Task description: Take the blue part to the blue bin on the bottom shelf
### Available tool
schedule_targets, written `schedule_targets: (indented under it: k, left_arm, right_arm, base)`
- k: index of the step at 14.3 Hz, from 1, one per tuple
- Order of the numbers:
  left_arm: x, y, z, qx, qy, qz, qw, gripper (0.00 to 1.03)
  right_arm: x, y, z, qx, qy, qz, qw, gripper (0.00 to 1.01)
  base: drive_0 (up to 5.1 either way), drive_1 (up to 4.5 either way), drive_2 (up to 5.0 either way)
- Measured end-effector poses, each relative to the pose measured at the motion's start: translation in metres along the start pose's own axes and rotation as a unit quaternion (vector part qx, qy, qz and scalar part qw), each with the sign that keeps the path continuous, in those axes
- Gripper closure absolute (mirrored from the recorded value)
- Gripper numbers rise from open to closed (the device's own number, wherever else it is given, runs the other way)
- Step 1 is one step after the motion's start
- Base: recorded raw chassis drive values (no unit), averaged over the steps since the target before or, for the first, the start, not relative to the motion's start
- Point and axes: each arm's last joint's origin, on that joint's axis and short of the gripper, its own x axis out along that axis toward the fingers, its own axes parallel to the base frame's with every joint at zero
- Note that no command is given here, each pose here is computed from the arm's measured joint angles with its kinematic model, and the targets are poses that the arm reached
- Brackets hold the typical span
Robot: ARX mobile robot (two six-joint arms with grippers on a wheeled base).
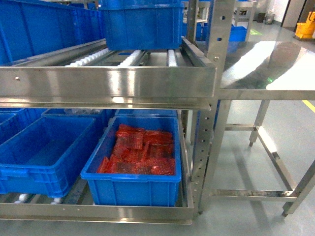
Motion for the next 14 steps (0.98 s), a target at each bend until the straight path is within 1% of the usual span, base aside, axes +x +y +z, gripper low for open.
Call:
schedule_targets:
  k: [14]
  left_arm:
    - [0.0000,0.0000,0.0002,-0.001,-0.001,0.000,1.0000,0.59]
  right_arm:
    - [0.0000,0.0000,0.0001,0.000,-0.001,0.000,1.0000,0.03]
  base:
    - [-5.0,2.40,2.4]
